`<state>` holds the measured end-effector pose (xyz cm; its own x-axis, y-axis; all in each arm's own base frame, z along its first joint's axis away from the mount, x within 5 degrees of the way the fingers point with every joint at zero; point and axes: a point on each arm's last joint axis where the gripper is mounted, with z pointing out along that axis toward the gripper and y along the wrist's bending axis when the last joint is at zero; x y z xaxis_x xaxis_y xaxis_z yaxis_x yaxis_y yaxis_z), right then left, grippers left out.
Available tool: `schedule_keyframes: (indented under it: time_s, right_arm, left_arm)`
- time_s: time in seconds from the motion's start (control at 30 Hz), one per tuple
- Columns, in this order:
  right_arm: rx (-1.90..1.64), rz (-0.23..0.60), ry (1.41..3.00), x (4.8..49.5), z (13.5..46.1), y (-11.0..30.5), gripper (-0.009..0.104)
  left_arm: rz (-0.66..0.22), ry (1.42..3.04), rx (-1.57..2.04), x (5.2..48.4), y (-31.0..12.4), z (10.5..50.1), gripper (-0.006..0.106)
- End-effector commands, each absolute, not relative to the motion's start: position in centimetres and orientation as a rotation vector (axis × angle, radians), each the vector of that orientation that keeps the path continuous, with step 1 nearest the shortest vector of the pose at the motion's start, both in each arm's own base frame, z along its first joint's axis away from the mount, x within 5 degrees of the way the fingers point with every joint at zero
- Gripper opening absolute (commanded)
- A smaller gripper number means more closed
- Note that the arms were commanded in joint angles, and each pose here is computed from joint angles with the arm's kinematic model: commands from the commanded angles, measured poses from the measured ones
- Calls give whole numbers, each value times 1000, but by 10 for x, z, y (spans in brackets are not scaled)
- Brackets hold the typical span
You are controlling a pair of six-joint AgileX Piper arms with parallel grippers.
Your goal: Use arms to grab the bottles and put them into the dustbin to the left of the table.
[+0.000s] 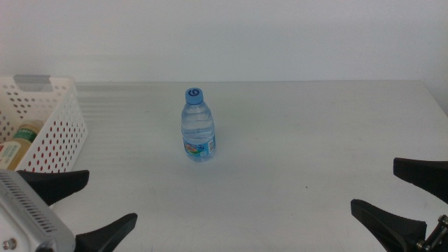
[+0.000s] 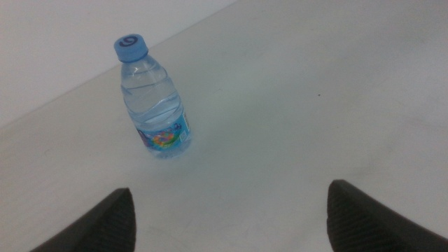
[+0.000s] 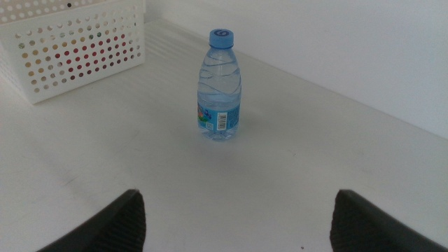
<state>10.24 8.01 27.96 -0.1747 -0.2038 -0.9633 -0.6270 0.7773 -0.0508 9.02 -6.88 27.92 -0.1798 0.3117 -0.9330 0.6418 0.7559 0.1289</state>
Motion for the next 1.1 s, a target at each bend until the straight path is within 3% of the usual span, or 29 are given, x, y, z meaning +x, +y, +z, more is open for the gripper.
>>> schedule_keyframes:
  time_s: [0.0, 0.23, 0.5, 1.07]
  right_arm:
    - [-631, 436, 1633, 104, 295, 82, 70]
    - [-631, 436, 1633, 104, 295, 82, 70]
    - [-631, 436, 1633, 104, 295, 82, 70]
    - [-631, 436, 1634, 104, 295, 82, 70]
  left_arm:
    - [-382, 1666, 679, 93, -71, 298, 90]
    - [-400, 1528, 603, 101, -75, 311, 90]
    - [-446, 1464, 483, 140, -99, 320, 90]
    - [-370, 1626, 463, 204, -123, 282, 90]
